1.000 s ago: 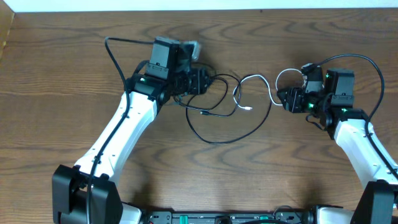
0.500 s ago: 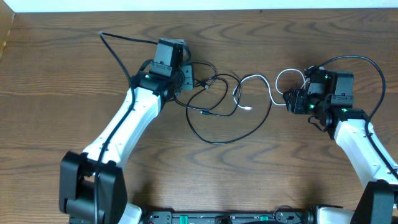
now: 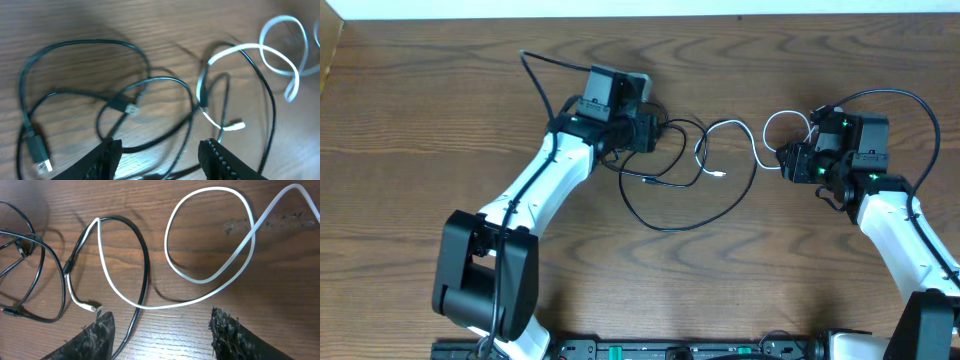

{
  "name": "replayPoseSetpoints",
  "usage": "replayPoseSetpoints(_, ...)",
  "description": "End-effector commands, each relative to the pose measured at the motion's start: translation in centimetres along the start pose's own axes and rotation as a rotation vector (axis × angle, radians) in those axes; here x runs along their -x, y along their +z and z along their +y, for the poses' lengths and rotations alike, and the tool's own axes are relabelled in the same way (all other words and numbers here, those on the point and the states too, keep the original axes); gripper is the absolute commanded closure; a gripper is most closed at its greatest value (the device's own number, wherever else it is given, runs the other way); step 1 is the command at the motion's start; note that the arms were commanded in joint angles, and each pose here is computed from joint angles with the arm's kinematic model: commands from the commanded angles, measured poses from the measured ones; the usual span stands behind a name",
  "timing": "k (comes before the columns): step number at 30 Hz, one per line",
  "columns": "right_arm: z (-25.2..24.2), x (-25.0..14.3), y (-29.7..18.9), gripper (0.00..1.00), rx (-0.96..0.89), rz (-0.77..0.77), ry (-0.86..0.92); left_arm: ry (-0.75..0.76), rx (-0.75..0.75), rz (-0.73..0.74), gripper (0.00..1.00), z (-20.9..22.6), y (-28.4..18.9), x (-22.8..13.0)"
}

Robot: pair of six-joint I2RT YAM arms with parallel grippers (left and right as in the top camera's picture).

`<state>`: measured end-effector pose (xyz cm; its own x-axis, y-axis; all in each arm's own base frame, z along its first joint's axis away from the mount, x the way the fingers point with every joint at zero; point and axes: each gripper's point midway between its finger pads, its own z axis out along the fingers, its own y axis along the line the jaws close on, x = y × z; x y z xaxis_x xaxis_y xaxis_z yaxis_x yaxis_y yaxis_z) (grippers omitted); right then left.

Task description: Untangle cables

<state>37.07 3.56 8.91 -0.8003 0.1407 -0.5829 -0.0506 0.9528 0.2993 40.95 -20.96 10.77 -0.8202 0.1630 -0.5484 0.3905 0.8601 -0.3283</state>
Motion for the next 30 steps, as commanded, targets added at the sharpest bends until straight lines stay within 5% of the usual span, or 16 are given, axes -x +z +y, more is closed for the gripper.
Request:
replayPoseSetpoints(1, 0.0, 0.1, -0.1, 0.43, -0.006, -0.003, 0.003, 0.209, -0.052, 0.019, 0.46, -1.9, 0.6, -0.4)
replayPoseSetpoints(14, 0.0, -0.1, -0.1, 0.43, -0.006, 0.004, 0.005, 0.275, -0.001, 0.092, 0.46, 0.0, 4.5, -2.6)
replayPoseSetpoints(21, 0.0, -0.2, -0.1, 0.43, -0.007, 0.009, 0.007, 0.293, -0.005, -0.030, 0.67, -0.8, 3.8, 0.5)
replayPoseSetpoints(23, 0.0, -0.2, -0.1, 0.43, -0.007, 0.012, 0.007, 0.300, -0.006, -0.058, 0.91, -1.1, 3.1, 1.2)
replayPoseSetpoints(30, -0.1, -0.2, -0.1, 0.43, -0.008, 0.012, 0.007, 0.201, -0.038, -0.173, 0.93, -3.0, -0.7, 4.2)
